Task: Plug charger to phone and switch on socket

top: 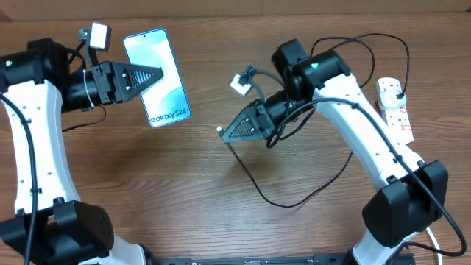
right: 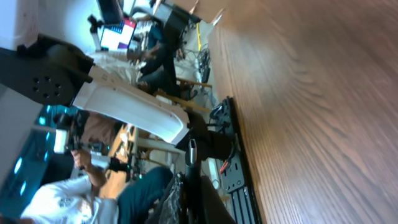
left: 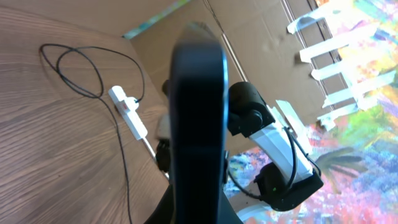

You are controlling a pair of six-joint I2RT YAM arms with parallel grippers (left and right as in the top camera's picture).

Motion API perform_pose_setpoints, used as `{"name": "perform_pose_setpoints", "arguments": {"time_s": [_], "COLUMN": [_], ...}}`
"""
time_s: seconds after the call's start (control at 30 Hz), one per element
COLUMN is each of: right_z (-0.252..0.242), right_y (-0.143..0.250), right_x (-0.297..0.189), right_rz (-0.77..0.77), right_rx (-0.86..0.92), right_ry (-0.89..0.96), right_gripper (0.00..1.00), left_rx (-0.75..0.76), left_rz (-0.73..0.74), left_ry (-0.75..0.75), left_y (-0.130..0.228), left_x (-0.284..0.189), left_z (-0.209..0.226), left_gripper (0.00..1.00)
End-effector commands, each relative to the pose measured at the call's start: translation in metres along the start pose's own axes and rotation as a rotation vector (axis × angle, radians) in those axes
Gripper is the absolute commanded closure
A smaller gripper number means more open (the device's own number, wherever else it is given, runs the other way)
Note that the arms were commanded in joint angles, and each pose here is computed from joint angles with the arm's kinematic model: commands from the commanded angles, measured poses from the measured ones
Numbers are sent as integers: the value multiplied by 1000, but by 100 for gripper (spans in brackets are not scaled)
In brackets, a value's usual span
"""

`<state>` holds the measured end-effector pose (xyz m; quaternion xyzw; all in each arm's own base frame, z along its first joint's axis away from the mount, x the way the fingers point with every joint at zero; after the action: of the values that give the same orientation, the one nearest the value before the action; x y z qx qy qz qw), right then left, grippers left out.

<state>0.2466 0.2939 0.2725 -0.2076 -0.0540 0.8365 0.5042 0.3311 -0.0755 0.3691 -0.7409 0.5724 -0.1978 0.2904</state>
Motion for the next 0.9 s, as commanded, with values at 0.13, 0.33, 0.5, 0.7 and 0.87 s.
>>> {"name": "perform_pose_setpoints", "arguments": {"time_s": [0.13, 0.33, 0.5, 0.7, 0.87], "right_z": [13, 3, 4, 7, 17], "right_y": [3, -10, -13, -18, -22], "right_x": [29, 31, 30, 28, 21], "right_rz": [58, 30, 17, 3, -10], "right_rx": [-70, -14, -7, -12, -16], "right_ry": [-16, 63, 72, 69, 73], "right_gripper": [96, 96, 96, 96, 96], "left_rx": [-20, -47, -119, -361, -320], "left_rz": [5, 8, -12, 44, 49], "left_ry": [67, 69, 51, -155, -122], "left_y": [-2, -2, -15, -17, -30], "left_x": [14, 15, 7, 10, 27], "left_z": [-13, -13, -2, 37, 34], "left_gripper": [96, 95, 96, 96, 96]}}
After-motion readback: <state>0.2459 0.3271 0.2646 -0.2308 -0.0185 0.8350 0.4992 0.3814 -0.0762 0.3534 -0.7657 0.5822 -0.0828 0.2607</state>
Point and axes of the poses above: each gripper's point midway between its finger pads, its own x axis out along the fingers, its own z axis along the line the jaws close on, y = z × x, the point moved 1 cm from there along -x, back along the fingers, and after that the axes turned 11 degrees about x, right-handed, at the moved point
